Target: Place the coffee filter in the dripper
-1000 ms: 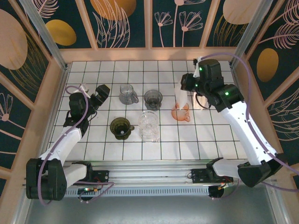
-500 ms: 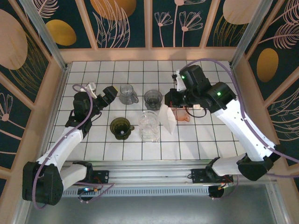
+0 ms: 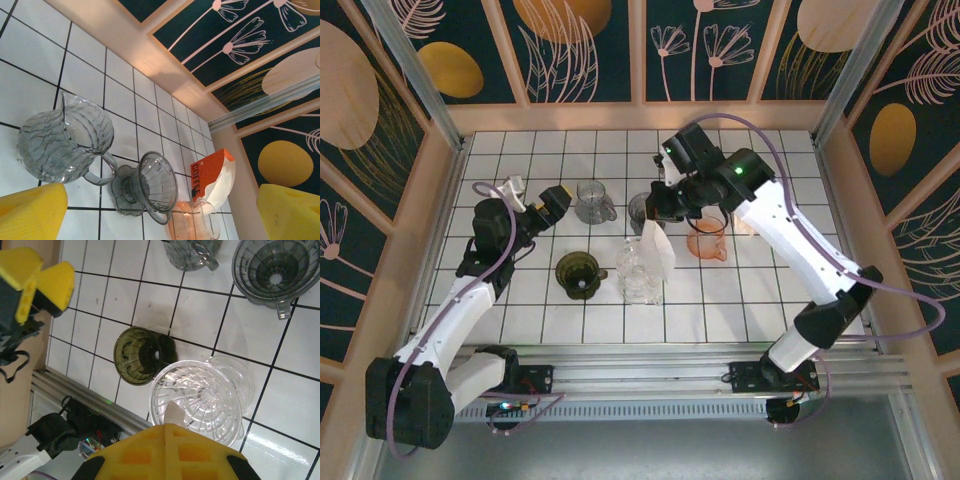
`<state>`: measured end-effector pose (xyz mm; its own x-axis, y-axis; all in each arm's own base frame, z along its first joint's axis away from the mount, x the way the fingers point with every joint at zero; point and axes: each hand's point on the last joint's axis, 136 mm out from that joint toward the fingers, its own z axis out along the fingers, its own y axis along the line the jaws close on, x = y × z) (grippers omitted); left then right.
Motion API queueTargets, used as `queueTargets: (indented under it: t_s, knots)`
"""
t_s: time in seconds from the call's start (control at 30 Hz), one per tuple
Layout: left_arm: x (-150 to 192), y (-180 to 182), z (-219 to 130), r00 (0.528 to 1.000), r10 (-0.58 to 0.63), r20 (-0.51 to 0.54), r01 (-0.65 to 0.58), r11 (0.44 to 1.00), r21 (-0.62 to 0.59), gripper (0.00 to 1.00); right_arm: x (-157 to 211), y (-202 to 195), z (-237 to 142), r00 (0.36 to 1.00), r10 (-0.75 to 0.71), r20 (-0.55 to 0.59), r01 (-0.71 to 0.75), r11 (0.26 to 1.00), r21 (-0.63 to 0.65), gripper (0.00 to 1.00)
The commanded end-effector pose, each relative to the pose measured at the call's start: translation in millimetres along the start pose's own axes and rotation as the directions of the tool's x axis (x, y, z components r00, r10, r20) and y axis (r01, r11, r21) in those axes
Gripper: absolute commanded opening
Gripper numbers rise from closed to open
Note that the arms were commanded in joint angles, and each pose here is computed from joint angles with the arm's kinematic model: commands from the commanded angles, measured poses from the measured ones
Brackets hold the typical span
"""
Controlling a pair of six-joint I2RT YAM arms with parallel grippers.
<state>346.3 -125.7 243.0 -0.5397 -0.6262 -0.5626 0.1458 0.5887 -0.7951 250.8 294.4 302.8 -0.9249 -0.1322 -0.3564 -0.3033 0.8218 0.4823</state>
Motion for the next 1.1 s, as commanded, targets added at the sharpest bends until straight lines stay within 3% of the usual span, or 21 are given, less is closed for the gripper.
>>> queueTargets:
  t_s: [0.0, 0.77, 0.9, 1.07]
  knots:
    - [4.8, -2.6, -2.9, 1.0, 0.029, -0.01, -0.029, 0.999, 0.014, 0.97, 0.8, 1.4, 6.0, 0.999, -0.034, -0.042, 0.035, 0.999, 0.024, 0.0]
    - [11.1, -4.0, -1.8, 0.999, 0.026, -0.026, -0.025, 0.998, 0.05, 0.97, 2.0, 8.0, 100.6, 0.979, -0.14, -0.148, 0.155, 0.984, 0.088, 0.0]
    - [11.8, -4.9, -1.9, 0.999, 0.027, -0.029, -0.025, 0.998, 0.054, 0.97, 9.4, 3.1, 109.2, 0.977, -0.14, -0.159, 0.156, 0.983, 0.092, 0.05]
    - [11.8, -5.6, -1.2, 0.999, 0.028, -0.032, -0.026, 0.998, 0.056, 0.98, 10.7, 0.6, 108.6, 0.979, -0.144, -0.144, 0.159, 0.982, 0.097, 0.27]
